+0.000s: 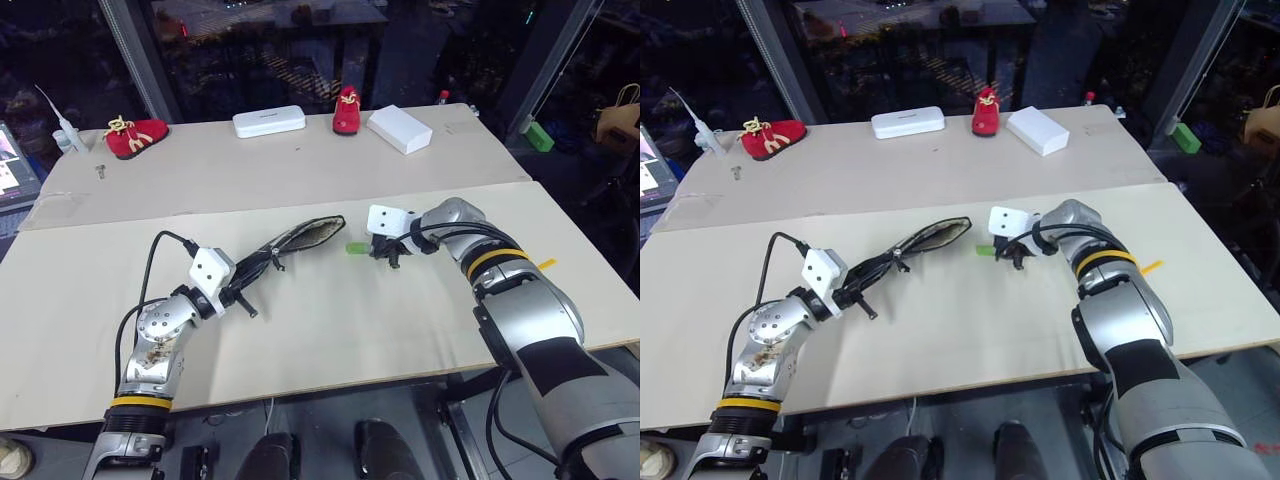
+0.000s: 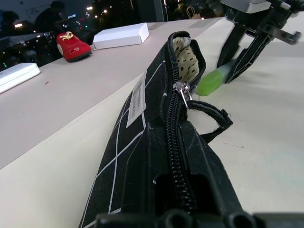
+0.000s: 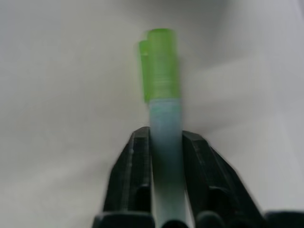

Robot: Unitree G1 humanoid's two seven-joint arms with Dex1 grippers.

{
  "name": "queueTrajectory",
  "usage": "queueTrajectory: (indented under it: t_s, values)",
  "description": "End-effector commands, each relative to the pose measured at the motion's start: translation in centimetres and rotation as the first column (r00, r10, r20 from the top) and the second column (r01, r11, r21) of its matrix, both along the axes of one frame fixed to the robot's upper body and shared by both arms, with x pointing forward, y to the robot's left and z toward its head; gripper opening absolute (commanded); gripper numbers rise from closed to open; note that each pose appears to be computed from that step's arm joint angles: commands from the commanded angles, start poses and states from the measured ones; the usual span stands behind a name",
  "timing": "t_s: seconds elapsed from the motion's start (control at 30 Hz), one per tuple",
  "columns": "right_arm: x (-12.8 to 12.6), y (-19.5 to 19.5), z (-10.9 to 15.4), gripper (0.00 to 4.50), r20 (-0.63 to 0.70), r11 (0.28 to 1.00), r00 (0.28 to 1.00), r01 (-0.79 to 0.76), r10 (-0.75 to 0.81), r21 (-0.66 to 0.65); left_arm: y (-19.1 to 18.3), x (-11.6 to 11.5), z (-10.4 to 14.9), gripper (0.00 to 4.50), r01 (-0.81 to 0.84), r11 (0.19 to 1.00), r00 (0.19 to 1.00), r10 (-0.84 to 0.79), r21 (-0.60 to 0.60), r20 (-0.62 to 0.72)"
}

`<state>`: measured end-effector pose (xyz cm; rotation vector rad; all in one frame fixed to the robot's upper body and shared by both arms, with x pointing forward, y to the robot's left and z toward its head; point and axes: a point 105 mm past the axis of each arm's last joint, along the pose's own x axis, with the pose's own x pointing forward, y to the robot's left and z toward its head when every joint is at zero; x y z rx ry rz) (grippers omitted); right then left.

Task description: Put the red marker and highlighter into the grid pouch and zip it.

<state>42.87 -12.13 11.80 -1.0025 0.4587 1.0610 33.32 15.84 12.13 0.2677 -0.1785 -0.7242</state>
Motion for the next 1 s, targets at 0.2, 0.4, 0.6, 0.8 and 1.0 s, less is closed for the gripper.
queueTrajectory:
  t_s: [0.2,0.4,0.6,0.8,1.0]
  values:
    - [-0.2,-1.0,0.2,0.41,-0.023,0.999,0.999,0.025,-0.024,0.04,-0.2,0.1,1.3,0.0,0.008,1.0,0.999,-0.008,-0.018,0.042]
    - [-0.3,0.7,6.8,0.41,0.165,0.973,0.977,-0.162,0.135,0.166,-0.2,0.0,1.1,0.0,0.009,1.0,0.999,-0.008,-0.018,0.035]
    - [-3.5,3.8,10.7,0.41,0.382,0.917,0.866,-0.385,0.321,0.102,-0.3,-0.1,0.8,0.0,0.016,1.0,1.0,-0.015,-0.016,0.025]
    - [-5.0,5.8,8.6,0.41,0.415,0.918,0.845,-0.392,0.337,0.052,-0.6,-0.1,0.7,0.0,0.027,1.0,0.999,-0.026,-0.016,0.022]
    - [-3.4,6.6,6.9,0.41,0.45,0.945,0.848,-0.326,0.281,0.024,-0.7,-0.1,0.7,0.0,0.037,0.999,0.999,-0.037,-0.016,0.019]
